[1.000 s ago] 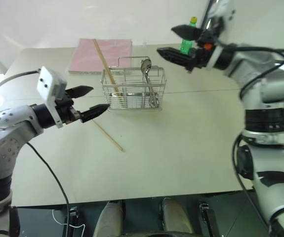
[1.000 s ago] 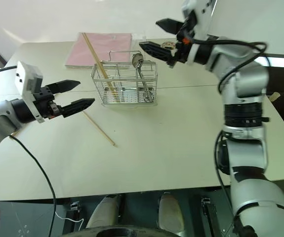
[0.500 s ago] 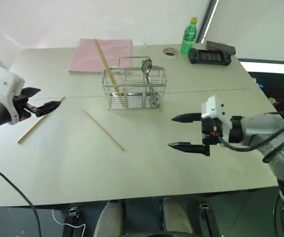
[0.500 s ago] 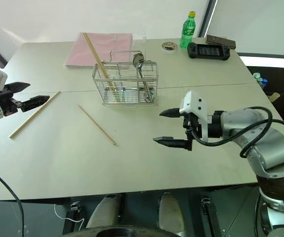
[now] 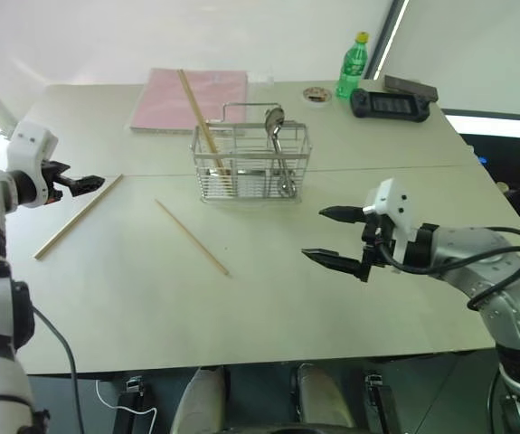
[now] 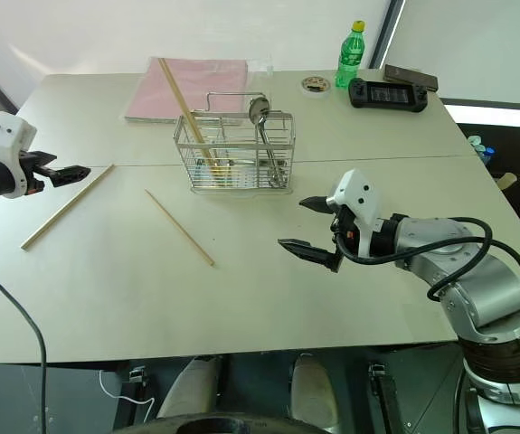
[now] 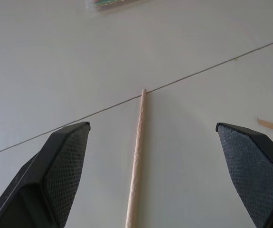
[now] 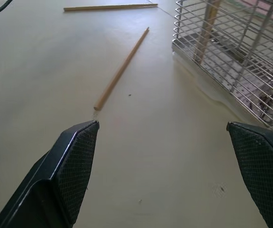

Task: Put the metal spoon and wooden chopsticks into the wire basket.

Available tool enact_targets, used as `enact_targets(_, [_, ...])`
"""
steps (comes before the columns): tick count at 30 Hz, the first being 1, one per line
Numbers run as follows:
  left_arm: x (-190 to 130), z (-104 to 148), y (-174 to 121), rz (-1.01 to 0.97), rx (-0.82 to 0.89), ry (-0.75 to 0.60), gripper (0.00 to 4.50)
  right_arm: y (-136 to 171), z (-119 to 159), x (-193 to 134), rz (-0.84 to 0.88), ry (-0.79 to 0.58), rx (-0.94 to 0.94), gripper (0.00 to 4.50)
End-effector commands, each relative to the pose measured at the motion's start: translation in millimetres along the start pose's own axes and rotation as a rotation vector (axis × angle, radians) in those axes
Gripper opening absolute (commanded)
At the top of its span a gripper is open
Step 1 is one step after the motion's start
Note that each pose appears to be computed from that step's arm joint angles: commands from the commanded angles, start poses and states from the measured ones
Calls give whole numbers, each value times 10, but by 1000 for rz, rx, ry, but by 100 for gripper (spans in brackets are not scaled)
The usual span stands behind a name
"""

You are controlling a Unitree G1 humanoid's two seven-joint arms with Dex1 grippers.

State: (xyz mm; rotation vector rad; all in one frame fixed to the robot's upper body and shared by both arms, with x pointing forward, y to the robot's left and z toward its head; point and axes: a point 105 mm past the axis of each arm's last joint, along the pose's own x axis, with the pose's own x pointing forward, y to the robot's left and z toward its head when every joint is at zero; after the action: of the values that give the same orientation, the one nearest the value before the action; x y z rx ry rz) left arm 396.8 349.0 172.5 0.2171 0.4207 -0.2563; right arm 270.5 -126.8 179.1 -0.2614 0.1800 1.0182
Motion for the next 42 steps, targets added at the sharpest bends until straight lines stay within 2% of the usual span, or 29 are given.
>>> enact_targets(1, [40,-21,3,17,25,32,450,-15,143,-77,-41,-50,-23,446])
enact_targets(9, [57,-89,33,49,46,67,450,-102,160,-194,-109,-51,6,446])
enact_targets(26, [163,-596,-49,76,3,218,450,-237,268,-326,-180,-68,36,446])
enact_targets(32, [187,-684,-96,67,-27,252,450,-273,300,-334,-194,-77,42,446])
enact_targets(33, [188,-690,-101,65,-31,254,396,-282,304,-336,-199,-78,43,450])
enact_targets(35, [191,-697,-105,64,-33,257,321,-297,313,-343,-206,-82,47,450])
enact_targets(42, [179,-708,-72,89,-28,261,321,-336,332,-355,-226,-93,59,450])
